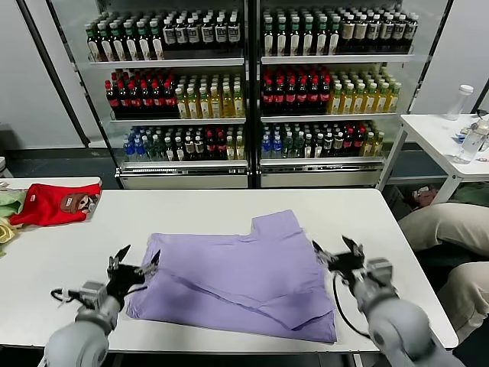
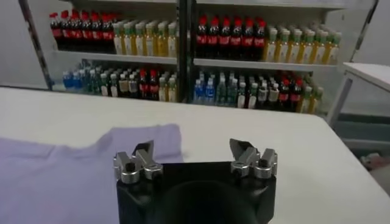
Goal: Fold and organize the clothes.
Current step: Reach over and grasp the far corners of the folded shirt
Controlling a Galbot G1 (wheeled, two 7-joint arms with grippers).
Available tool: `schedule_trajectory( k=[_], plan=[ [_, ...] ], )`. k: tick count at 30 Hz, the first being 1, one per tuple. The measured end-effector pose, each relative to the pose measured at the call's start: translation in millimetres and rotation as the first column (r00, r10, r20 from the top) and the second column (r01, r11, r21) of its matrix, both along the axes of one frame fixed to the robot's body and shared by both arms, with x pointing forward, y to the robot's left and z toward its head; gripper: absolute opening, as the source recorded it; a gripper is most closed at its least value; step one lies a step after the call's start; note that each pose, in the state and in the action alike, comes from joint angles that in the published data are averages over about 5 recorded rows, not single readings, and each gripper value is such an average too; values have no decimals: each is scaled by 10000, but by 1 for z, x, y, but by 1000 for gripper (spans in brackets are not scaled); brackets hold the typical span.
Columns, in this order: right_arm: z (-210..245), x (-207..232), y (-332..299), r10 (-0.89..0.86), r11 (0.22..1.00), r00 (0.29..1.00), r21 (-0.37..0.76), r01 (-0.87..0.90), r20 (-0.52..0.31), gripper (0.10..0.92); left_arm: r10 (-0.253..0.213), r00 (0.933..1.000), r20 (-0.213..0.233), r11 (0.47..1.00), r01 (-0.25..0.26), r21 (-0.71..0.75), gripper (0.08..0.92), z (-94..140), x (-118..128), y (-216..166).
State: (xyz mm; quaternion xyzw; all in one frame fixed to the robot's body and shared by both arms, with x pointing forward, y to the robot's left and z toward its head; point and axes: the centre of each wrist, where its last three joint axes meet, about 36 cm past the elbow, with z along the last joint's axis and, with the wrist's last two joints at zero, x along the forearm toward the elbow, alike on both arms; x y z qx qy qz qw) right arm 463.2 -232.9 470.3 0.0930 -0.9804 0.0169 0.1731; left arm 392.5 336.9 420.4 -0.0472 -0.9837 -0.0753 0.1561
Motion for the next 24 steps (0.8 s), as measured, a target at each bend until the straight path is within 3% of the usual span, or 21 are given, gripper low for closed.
schedule_trajectory(
  k=[11,24],
  plan=[
    [-21,102,40,-537,9986,9972,-10,537,-517,823,-359,9960,-817,9990,334,-313,823,-20,73,48],
    [-55,144,70,-974,9951,9834,-312,937,-1531,823,-966,9829,-1568,9924,831,-908,823,-37,106,73]
  ],
)
